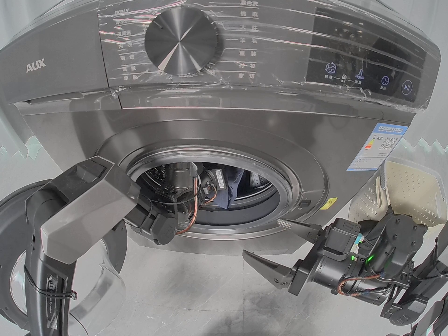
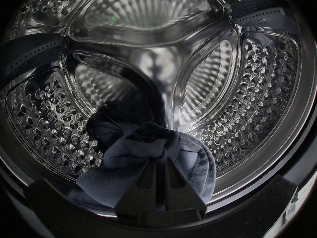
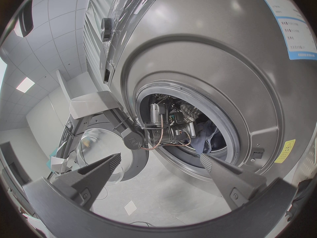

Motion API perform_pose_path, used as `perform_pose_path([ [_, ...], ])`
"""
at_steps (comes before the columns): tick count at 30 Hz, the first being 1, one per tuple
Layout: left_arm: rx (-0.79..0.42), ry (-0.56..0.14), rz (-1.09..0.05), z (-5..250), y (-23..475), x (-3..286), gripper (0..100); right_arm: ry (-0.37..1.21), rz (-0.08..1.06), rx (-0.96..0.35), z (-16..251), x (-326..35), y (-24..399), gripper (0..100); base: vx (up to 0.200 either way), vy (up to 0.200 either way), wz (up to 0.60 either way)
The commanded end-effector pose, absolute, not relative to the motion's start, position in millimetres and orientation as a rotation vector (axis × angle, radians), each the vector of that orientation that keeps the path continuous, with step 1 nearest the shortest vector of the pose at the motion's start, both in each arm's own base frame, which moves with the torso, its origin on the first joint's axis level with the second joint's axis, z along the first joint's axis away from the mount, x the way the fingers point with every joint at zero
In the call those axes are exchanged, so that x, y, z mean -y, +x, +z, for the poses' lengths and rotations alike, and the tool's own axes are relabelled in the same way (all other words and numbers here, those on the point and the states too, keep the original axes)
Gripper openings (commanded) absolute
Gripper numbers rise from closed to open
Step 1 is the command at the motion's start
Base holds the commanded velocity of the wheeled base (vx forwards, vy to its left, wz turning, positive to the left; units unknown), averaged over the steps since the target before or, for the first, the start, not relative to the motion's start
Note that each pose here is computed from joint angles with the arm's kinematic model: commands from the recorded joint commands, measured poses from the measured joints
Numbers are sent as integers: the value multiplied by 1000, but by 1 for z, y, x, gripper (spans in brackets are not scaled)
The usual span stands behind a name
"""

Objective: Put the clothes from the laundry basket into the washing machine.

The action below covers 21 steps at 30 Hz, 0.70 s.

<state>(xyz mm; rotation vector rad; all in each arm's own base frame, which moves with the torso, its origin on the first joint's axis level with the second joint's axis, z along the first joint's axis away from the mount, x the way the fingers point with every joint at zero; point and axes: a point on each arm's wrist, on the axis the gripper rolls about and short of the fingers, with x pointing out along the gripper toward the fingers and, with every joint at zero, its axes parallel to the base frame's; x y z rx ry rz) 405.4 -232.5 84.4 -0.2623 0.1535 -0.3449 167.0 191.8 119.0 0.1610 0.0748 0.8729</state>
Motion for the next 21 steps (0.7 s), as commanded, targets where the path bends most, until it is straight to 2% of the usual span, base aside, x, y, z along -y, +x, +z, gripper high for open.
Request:
perform_pose_path([
  [1, -151, -264, -344, 85, 407, 233, 0, 160, 881, -77, 118, -194, 166, 100, 0, 0, 0],
  [9, -125, -272, -329, 83, 422, 232, 0, 165, 887, -81, 118, -195, 164, 100, 0, 0, 0],
  [15, -69, -277, -273, 77, 449, 222, 0, 165, 895, -81, 118, -196, 163, 100, 0, 0, 0],
  [21, -35, -288, -270, 83, 457, 222, 0, 164, 896, -83, 118, -197, 163, 100, 0, 0, 0],
])
